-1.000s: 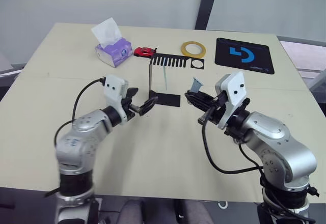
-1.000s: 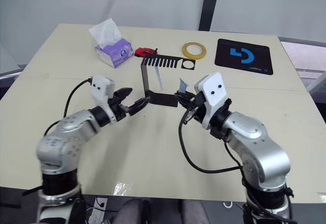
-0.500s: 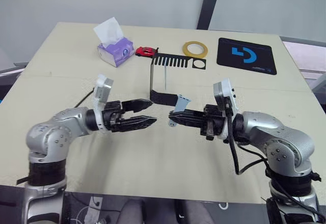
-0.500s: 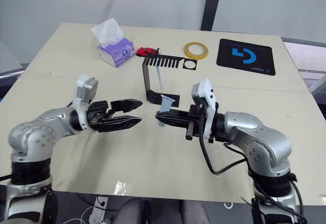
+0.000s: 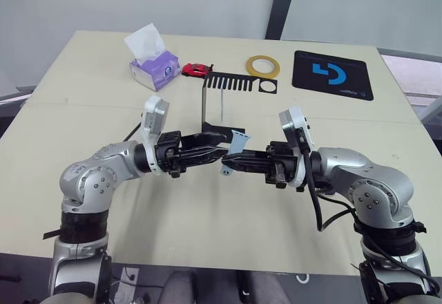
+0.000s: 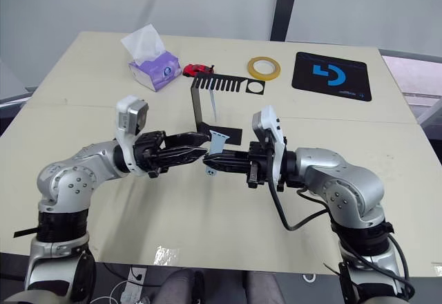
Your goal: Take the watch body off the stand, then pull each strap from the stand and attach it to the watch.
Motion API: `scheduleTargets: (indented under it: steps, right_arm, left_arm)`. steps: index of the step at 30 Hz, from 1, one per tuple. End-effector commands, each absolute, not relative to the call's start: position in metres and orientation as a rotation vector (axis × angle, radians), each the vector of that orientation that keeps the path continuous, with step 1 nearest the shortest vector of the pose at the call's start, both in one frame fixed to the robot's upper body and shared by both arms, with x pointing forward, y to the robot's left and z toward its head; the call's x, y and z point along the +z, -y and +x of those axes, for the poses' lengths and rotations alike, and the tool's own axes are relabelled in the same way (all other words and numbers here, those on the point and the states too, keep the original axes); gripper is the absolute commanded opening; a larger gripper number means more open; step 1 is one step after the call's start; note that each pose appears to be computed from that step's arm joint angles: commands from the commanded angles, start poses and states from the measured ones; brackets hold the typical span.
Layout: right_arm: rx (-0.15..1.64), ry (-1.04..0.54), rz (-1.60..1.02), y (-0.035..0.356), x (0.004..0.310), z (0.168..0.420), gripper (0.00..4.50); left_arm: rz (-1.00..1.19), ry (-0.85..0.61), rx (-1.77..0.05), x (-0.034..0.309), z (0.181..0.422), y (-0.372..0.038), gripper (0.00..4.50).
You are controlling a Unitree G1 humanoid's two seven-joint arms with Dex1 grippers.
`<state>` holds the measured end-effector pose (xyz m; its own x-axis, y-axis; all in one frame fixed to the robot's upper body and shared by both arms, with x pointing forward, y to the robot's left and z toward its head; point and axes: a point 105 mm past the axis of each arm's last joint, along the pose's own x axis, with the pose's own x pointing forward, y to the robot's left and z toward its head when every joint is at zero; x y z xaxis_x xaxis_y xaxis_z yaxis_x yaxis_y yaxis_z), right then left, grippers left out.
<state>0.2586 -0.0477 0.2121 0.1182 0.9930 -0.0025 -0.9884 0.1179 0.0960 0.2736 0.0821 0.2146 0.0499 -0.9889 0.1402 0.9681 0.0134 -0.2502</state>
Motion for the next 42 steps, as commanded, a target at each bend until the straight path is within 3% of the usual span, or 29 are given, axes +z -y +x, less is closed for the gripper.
scheduleTargets:
  steps: [1, 42]
  right_arm:
    - [1.477, -0.043, 0.043, 0.047, 0.216, 0.255, 0.0]
    - [1.484, -0.034, 0.025, 0.042, 0.217, 0.259, 0.0]
  left_arm:
    - [-0.263, -0.061, -1.579, 0.222, 0.267, -0.076, 2.28]
    - [-0.331, -0.026, -1.598, 0.229, 0.266, -0.061, 2.28]
